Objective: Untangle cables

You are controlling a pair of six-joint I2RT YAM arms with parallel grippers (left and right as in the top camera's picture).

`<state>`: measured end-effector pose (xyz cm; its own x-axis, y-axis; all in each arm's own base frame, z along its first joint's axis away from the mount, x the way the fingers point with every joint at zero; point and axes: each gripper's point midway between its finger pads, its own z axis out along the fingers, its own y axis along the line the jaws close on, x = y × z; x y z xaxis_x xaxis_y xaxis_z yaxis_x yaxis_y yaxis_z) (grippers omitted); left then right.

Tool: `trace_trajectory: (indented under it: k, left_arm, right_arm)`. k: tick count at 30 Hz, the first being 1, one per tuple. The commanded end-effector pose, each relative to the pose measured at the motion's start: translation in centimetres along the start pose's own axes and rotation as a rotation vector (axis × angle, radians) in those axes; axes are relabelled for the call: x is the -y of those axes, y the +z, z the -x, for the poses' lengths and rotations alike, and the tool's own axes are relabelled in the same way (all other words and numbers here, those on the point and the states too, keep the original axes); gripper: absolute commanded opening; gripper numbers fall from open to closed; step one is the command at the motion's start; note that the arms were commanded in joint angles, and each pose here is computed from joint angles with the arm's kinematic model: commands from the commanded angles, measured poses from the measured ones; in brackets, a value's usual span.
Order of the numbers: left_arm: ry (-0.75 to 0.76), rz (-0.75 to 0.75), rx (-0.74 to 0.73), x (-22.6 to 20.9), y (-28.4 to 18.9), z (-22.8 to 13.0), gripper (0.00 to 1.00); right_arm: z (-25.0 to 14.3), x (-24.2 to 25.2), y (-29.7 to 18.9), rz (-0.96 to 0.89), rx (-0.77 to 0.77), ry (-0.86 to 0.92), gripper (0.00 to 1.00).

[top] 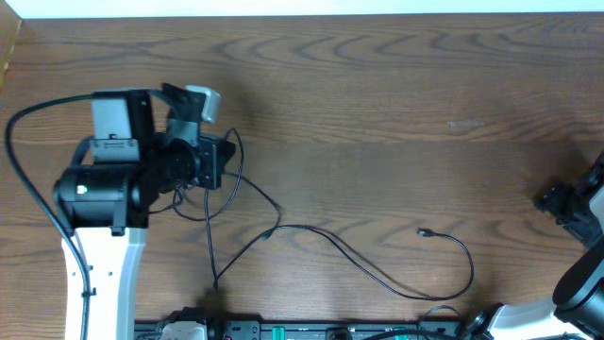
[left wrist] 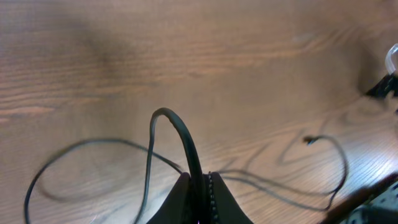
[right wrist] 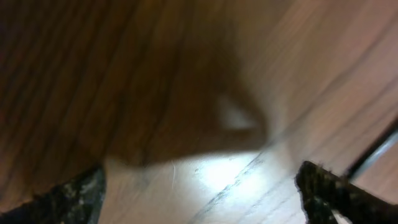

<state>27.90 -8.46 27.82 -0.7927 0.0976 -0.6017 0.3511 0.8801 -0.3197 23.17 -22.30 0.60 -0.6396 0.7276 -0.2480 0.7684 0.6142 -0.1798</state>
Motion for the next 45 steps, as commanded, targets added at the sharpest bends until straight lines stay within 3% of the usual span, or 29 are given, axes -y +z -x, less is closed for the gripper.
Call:
trace_trajectory:
  k: [1,5,11,14,21,28,32,39,45]
  left_arm:
    - [0.07,0.078,-0.047,-0.3,0.6,-0.6,0.08]
    - [0.09,0.084,-0.099,0.0,1.6,-1.3,0.07]
    - [0.091,0.066,-0.164,0.1,3.5,-1.8,0.07]
    - [0.093,0.06,-0.184,0.2,4.1,-2.0,0.07]
    - [0.118,0.041,-0.201,1.1,4.6,-2.2,0.07]
    - [0.175,-0.008,-0.208,3.0,6.1,-2.0,0.07]
    - [0.257,-0.093,-0.151,6.0,7.9,-0.4,0.07]
    - [0.459,-0.415,0.094,16.0,10.2,4.4,0.07]
    - [0.397,-0.542,0.202,20.8,14.0,8.2,0.07]
  right_arm:
    - [-0.5,-0.1,0.3,0.009,-0.006,-0.026,0.96]
    - [-0.3,-0.2,0.3,0.011,0.004,0.031,0.95]
    - [0.4,-4.8,-0.8,0.279,-0.004,0.039,0.83]
    - [0.2,-4.2,-1.5,0.248,-0.051,0.135,0.82]
    - [2.2,-2.4,-5.2,0.185,-0.079,0.232,0.92]
    - [5.8,0.5,-12.1,0.181,0.083,0.289,0.94]
    - [6.9,2.1,-16.2,0.214,0.221,0.332,0.95]
    - [5.6,3.7,-20.3,0.23,0.308,0.336,0.94]
    - [3.7,4.3,-22.1,0.232,0.316,0.334,0.95]
